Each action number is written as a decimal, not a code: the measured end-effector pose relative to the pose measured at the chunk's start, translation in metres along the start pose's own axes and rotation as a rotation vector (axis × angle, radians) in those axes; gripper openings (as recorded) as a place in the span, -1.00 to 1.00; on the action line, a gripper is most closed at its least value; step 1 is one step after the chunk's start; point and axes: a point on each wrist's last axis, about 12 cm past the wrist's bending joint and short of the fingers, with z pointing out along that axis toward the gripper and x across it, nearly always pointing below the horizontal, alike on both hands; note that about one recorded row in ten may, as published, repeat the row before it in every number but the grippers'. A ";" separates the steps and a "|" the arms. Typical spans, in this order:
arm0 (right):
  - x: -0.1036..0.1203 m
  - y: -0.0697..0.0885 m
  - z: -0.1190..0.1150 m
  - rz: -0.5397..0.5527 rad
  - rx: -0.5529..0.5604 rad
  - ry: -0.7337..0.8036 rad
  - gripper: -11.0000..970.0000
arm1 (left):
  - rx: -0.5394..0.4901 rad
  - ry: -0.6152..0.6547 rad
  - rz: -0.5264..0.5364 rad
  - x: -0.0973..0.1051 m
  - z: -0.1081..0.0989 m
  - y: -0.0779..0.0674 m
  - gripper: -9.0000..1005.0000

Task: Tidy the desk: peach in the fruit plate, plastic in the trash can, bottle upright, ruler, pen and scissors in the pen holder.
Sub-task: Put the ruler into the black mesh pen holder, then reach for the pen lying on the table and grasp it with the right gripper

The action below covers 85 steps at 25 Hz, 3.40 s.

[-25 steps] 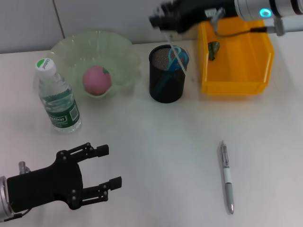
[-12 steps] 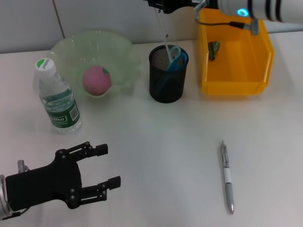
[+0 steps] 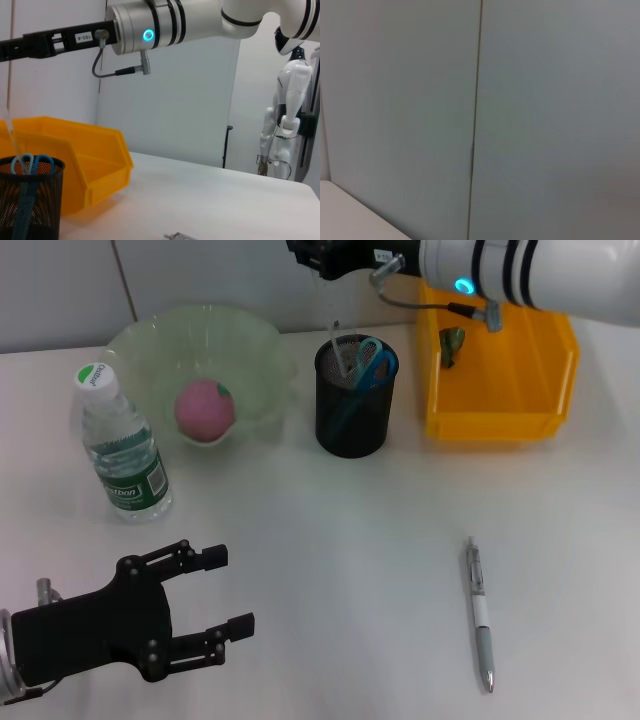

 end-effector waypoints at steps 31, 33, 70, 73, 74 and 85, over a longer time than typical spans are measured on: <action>0.019 0.000 0.002 0.071 0.039 0.005 -0.16 | -0.006 -0.002 0.000 0.000 -0.001 0.000 0.60; 0.020 -0.001 0.000 0.074 0.046 0.003 -0.15 | -0.006 -0.002 0.000 0.000 -0.001 0.000 0.60; 0.016 -0.002 -0.003 0.110 0.042 -0.022 0.41 | -0.011 0.004 0.020 -0.004 -0.002 0.005 0.60; 0.015 -0.001 -0.003 0.108 0.041 -0.026 0.41 | -0.012 0.005 0.020 -0.004 -0.003 0.005 0.60; 0.015 -0.001 -0.003 0.108 0.041 -0.026 0.41 | -0.012 0.005 0.020 -0.004 -0.003 0.005 0.60; -0.003 0.004 -0.013 0.137 0.017 -0.109 0.41 | -0.014 0.005 0.022 -0.004 -0.003 0.006 0.60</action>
